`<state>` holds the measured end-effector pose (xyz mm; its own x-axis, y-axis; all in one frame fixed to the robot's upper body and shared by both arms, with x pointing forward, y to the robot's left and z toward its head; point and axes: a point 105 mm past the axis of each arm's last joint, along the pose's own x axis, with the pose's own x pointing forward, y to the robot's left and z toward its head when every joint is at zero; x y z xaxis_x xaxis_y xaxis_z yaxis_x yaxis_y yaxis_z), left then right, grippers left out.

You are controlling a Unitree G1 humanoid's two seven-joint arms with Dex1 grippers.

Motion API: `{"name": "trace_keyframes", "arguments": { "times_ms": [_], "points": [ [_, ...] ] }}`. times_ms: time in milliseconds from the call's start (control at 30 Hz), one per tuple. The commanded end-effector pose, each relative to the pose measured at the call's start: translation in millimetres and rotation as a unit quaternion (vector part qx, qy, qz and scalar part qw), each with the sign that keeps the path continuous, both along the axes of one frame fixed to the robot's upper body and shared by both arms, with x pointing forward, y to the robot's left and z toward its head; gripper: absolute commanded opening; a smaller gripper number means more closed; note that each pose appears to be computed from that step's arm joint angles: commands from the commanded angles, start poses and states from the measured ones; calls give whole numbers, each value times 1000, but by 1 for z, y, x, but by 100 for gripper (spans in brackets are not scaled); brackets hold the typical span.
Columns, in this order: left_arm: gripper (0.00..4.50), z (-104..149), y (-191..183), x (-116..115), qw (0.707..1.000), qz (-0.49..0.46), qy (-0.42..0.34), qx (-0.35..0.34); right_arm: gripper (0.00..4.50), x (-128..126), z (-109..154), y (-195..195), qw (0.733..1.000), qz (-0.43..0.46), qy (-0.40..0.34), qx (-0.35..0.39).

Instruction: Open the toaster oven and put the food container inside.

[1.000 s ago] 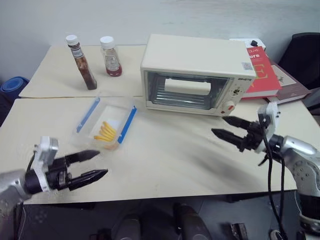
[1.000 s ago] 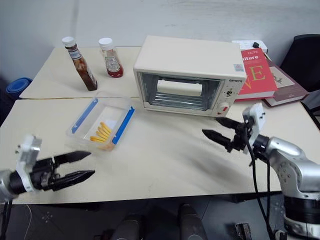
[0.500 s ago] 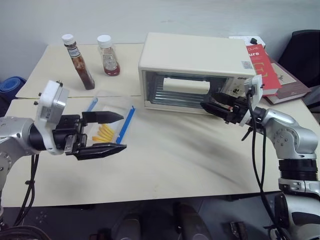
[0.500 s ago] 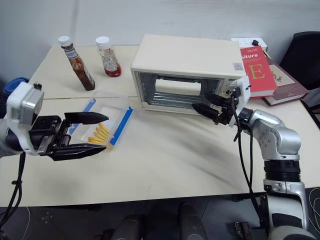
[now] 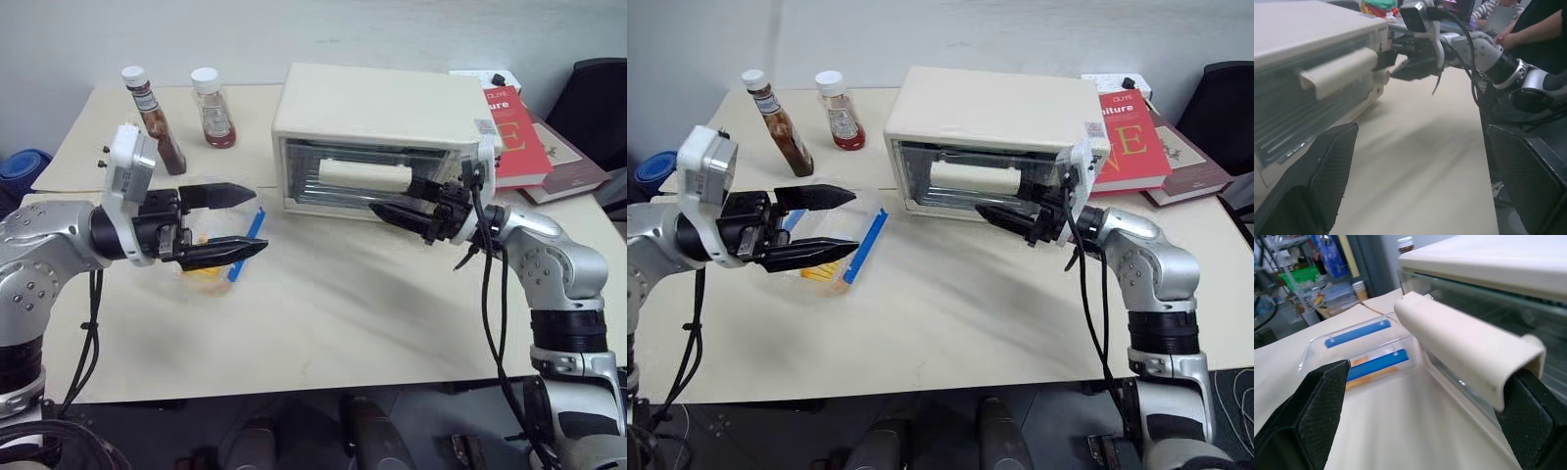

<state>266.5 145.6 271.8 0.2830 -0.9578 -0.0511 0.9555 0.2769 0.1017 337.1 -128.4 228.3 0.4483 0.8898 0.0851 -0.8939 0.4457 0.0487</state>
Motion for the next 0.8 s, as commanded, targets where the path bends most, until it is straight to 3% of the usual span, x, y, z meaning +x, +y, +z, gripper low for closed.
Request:
{"name": "trace_keyframes", "arguments": {
  "times_ms": [33, 133, 233, 433, 667, 800],
  "points": [
    [450, 12, -2, 11, 1000, 15, -26, -4, 443, -25, 16, 9, 998, 48, -37, 5],
    [450, 18, -5, 27, 999, 32, -38, -9, 443, -36, 8, 12, 997, 62, -33, -9],
    [393, 26, -11, 52, 997, 57, -54, -11, 450, -44, -3, 13, 997, 66, -26, -15],
    [208, 31, -26, 92, 993, 89, -81, 16, 450, -40, -17, 9, 999, 33, -17, -7],
    [2, 17, -48, 114, 991, 73, -96, 66, 450, -48, -17, 11, 999, 39, -20, -3],
    [2, -9, -56, 107, 985, 24, -108, 133, 450, -54, -19, 6, 999, 23, -22, -12]
  ]
}}
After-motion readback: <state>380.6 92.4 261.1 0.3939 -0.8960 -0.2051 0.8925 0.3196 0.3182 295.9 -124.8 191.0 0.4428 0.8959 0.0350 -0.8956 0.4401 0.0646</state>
